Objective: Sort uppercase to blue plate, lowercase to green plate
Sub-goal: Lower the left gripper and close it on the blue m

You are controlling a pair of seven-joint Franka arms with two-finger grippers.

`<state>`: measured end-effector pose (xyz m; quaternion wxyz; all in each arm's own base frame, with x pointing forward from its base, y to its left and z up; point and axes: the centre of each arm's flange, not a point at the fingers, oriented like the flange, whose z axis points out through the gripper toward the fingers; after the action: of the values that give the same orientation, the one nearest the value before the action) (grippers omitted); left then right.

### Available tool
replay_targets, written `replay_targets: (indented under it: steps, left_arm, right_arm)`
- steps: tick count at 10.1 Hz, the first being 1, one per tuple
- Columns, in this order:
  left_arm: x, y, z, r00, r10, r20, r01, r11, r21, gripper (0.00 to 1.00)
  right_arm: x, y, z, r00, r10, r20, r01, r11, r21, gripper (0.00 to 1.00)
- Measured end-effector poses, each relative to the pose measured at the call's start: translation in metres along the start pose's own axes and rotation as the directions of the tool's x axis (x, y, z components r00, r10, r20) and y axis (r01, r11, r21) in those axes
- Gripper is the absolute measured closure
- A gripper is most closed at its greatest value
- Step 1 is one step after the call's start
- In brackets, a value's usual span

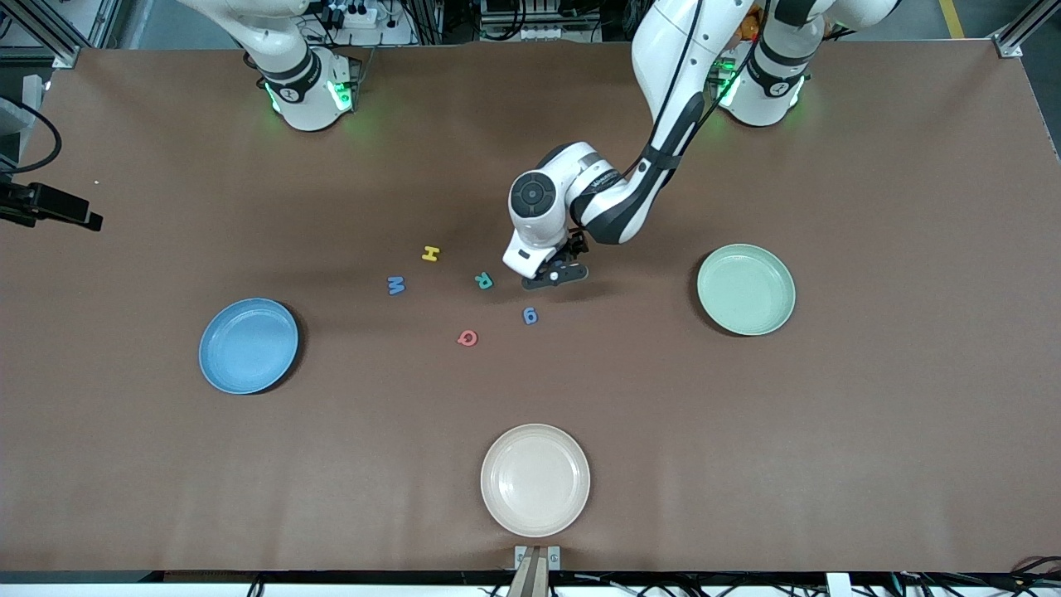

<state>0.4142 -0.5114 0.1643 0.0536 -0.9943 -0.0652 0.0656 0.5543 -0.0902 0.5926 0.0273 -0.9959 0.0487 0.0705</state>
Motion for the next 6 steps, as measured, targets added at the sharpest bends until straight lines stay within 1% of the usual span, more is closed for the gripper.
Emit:
replay_targets:
  steps: [2, 4, 5, 6]
  left_arm:
    - [0.0012, -0.0019, -0.0002, 1.000, 0.031, 0.004, -0.031, 1.000, 0.006, 0.01]
    - [0.0021, -0.0030, -0.0019, 0.999, 0.036, 0.006, -0.036, 0.999, 0.008, 0.09]
    - [0.0031, -0.0032, -0.0054, 0.999, 0.051, 0.003, -0.051, 0.999, 0.004, 0.23]
    - [0.0053, -0.0066, -0.0070, 0.997, 0.073, 0.007, -0.073, 0.997, 0.009, 0.25]
  right_arm:
    - [0.0007, 0.0000, 0.0011, 1.000, 0.000, 0.002, 0.000, 1.000, 0.000, 0.00]
    - [0.0011, -0.0001, 0.0016, 1.000, 0.000, 0.003, 0.000, 1.000, 0.000, 0.00]
    - [0.0011, -0.0003, 0.0017, 1.000, -0.001, 0.003, 0.001, 1.000, 0.000, 0.00]
    - [0.0012, -0.0005, 0.0019, 1.000, -0.001, 0.004, 0.001, 1.000, 0.000, 0.00]
